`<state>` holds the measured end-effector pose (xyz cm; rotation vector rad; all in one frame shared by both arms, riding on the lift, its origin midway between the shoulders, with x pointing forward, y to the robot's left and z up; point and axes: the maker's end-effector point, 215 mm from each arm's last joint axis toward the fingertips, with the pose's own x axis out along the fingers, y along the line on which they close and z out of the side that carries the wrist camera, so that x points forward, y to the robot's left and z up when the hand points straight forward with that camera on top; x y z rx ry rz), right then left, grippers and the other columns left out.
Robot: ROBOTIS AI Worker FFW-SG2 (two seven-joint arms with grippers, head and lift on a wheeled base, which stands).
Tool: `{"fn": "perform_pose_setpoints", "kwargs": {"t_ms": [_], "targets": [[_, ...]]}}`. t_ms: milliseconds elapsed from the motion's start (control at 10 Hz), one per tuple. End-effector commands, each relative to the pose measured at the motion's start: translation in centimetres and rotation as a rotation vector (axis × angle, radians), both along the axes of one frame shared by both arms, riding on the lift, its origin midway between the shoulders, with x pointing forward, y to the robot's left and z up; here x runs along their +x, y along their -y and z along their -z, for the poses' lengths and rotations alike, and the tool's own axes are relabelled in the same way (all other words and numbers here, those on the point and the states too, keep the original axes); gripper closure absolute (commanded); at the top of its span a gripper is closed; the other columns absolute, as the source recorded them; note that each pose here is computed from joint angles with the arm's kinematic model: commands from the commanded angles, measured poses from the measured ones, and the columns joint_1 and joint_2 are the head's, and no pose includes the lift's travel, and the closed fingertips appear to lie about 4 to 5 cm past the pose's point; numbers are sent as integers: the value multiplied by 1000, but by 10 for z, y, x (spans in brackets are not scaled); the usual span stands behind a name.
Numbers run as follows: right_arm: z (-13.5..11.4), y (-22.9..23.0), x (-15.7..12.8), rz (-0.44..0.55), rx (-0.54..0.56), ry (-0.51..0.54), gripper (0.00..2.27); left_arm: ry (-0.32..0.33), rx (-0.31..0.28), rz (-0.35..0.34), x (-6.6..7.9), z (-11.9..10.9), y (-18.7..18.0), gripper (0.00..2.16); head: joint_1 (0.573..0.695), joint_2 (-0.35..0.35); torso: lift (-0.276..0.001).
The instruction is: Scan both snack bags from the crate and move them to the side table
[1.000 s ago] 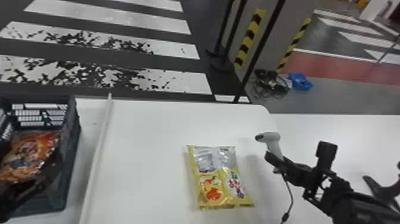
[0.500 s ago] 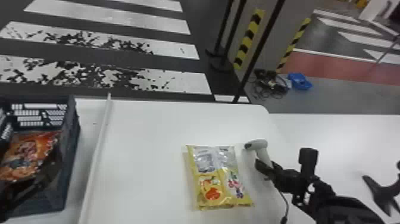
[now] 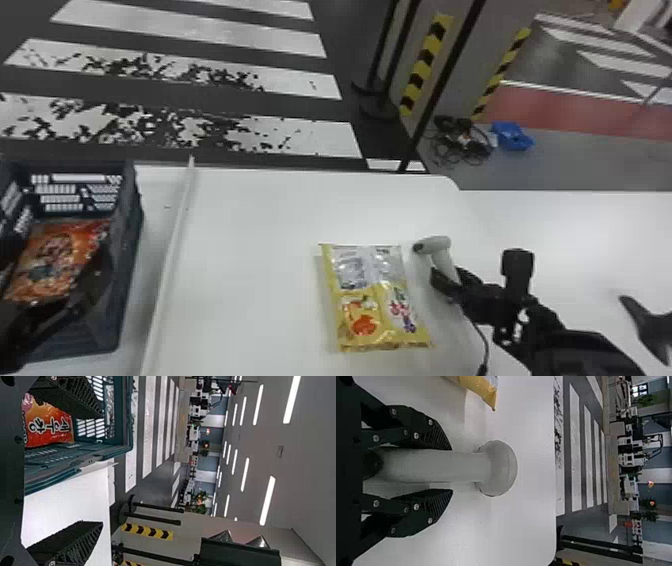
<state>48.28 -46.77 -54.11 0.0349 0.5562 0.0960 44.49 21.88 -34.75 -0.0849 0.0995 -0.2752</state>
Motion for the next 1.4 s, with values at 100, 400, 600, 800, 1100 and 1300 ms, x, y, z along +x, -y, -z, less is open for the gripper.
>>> {"fn": "perform_pose_setpoints", "kwargs": {"t_ms": [100, 400, 600, 800, 1100, 1300], "targets": [[-23, 5, 3, 7, -8, 49, -1, 1, 0, 3, -1, 0, 1, 36, 695, -292, -95], [-95, -39, -22, -34, 28, 114, 19, 4, 6, 14, 0, -4, 3, 36, 695, -289, -95], [-110, -77, -36, -73, 85, 80, 43, 11, 1, 26, -1, -8, 9, 36, 695, -260, -95], [-96, -111, -42, -101, 140, 51, 151, 4, 8, 28, -3, -5, 7, 36, 695, -220, -95], [-80, -159, -47, -127, 204, 50, 151, 5, 11, 21, -4, -7, 1, 36, 695, -158, -95], [-73, -186, -51, -155, 226, 44, 151, 1, 8, 24, -4, -5, 3, 36, 695, -112, -95]]}}
